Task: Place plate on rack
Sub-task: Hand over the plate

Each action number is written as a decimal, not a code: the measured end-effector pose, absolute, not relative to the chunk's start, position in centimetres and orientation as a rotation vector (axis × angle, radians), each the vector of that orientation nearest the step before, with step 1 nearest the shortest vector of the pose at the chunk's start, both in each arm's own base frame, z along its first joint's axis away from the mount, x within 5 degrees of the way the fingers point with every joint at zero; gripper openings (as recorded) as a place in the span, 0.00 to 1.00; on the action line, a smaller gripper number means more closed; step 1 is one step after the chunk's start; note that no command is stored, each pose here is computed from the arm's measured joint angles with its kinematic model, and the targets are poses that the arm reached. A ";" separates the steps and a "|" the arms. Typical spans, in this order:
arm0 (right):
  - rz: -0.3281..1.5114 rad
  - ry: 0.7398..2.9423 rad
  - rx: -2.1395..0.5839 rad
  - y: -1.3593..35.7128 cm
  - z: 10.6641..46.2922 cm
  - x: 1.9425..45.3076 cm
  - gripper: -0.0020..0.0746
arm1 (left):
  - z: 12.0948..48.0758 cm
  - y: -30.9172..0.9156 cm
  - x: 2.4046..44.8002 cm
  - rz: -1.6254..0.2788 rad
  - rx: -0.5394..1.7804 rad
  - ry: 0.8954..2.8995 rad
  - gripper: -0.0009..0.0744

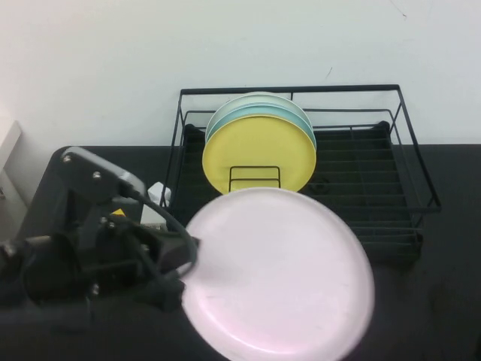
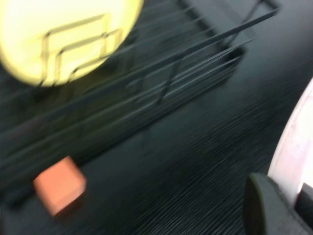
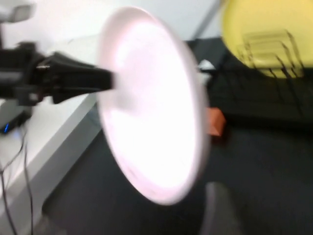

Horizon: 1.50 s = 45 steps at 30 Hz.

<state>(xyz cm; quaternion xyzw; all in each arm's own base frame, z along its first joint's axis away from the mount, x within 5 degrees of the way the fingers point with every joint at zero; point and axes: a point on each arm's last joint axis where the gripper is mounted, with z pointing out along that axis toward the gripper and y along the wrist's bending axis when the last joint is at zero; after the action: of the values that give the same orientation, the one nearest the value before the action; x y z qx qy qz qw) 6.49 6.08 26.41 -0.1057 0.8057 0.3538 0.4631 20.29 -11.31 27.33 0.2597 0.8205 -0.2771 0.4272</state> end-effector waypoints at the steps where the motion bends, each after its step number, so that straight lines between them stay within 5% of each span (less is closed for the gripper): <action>1: 0.860 1.975 -0.324 6.2 27.5 7.0 0.58 | 27.7 -11.8 19.9 -0.699 0.666 2.027 0.02; 5: 0.838 1.953 -0.550 6.7 31.1 9.4 0.70 | 28.5 -13.6 18.5 -0.711 0.730 1.957 0.02; 12: 0.920 1.925 -0.801 7.3 34.4 14.1 0.73 | 28.7 -16.3 16.6 -0.718 0.810 1.897 0.02; 27: 1.092 2.118 -1.128 9.5 29.8 18.2 0.72 | 29.4 -17.5 16.0 -0.661 0.809 1.838 0.02; 32: 1.023 2.145 -1.265 9.9 28.9 17.9 0.60 | 30.0 -17.4 16.2 -0.651 0.785 1.823 0.02; 37: 0.919 2.149 -1.223 9.8 28.7 18.6 0.23 | 30.7 -17.5 16.5 -0.641 0.762 1.803 0.02; 41: 0.819 2.124 -1.168 9.6 28.7 19.6 0.20 | 30.7 -17.4 16.6 -0.625 0.762 1.798 0.08; 45: 0.736 2.052 -1.196 9.6 29.6 20.2 0.20 | 30.7 -17.3 16.7 -0.603 0.745 1.795 0.30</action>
<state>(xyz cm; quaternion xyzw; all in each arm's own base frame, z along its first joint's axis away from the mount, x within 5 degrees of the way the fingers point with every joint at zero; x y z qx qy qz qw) 20.24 9.58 29.55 -0.4554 0.7814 0.2802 0.3217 16.73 -17.29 30.72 0.3114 0.7506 -0.2522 0.5254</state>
